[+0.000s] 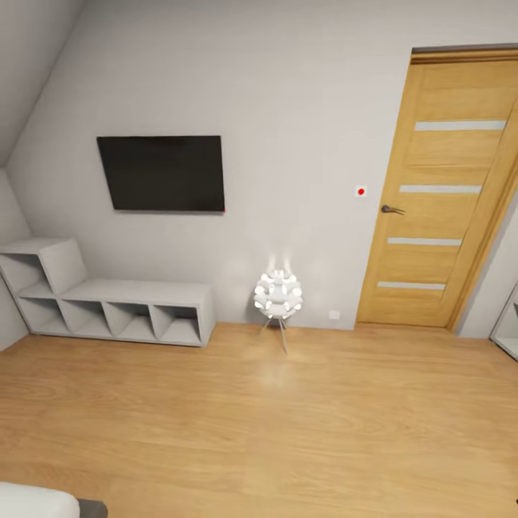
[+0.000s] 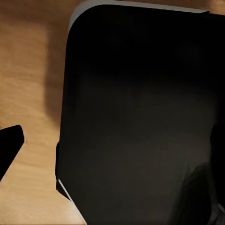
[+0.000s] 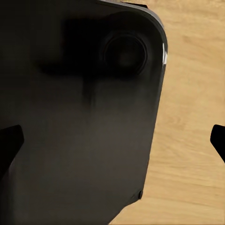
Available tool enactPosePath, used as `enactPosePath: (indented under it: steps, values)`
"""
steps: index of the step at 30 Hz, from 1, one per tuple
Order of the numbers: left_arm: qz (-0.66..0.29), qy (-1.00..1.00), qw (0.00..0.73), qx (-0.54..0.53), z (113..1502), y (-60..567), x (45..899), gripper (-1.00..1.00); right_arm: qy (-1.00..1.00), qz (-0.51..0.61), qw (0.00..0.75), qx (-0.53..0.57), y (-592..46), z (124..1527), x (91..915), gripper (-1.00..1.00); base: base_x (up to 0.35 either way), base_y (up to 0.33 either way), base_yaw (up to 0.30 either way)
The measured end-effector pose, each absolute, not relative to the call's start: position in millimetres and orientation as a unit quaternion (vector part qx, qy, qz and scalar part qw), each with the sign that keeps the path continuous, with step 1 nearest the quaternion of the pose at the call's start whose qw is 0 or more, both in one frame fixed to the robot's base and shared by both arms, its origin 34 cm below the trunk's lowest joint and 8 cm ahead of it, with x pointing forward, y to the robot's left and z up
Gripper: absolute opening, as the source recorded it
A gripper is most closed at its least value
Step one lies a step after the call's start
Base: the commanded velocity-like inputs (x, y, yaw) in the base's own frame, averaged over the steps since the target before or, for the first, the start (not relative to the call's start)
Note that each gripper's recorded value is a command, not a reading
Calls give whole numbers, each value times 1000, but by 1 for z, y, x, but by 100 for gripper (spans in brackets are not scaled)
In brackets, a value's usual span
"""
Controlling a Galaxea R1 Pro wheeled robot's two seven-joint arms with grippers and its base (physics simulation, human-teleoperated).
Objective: Attach the digital camera to the camera tripod in the bedroom.
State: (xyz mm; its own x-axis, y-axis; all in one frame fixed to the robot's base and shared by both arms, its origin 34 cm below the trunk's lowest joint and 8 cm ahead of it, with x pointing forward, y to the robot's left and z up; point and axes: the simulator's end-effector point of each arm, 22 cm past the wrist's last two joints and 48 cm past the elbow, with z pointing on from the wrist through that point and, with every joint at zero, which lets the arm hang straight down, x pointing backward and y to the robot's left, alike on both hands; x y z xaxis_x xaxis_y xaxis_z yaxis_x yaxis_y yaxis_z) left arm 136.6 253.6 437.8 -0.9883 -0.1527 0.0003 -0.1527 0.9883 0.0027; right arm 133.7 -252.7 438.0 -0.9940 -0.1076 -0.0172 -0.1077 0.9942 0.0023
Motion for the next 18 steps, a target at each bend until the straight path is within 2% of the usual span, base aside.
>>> enactPosePath:
  steps: [18]
  values:
    - [-4, -997, 0, 77, 438, 253, 136, 100, 999, 2, 12, -53, -249, 438, 135, 100, 286, 214, -13]
